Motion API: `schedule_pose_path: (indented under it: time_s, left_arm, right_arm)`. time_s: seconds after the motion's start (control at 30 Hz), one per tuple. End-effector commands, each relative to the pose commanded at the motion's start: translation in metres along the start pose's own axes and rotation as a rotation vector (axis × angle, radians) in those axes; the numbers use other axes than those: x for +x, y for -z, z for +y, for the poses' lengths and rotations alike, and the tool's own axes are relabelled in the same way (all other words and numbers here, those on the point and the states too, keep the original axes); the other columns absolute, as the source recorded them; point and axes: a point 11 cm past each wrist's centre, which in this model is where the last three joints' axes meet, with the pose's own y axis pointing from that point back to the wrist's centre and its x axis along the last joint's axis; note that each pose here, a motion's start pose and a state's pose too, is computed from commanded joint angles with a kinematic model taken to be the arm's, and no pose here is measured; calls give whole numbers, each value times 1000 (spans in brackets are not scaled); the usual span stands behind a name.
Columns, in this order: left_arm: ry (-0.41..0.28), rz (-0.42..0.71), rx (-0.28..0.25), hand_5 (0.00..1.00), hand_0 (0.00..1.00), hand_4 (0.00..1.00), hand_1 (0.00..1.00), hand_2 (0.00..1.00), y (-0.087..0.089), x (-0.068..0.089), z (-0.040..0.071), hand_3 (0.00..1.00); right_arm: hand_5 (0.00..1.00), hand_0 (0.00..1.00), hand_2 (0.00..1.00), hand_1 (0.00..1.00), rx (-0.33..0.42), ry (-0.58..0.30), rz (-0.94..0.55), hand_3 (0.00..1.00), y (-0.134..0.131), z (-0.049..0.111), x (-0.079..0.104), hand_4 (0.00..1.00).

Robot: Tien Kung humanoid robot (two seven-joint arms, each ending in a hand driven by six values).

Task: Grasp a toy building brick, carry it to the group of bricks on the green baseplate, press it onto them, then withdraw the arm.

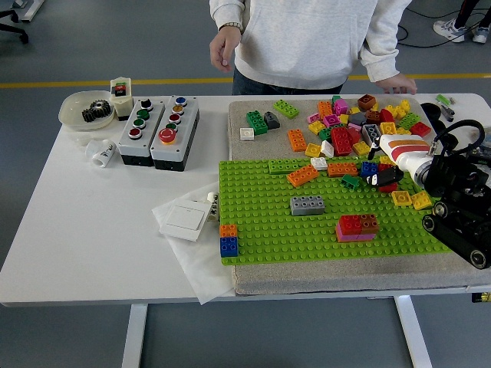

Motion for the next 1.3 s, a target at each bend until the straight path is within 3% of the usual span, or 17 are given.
schedule_pose_path:
  time_s: [1.3]
  left_arm:
    - [-13, -6, -24, 616, 765, 622, 761, 794, -16, 7, 3, 593]
  right_arm:
    - [360, 737, 720, 700, -23, 86, 91, 605, 1, -13, -8, 855]
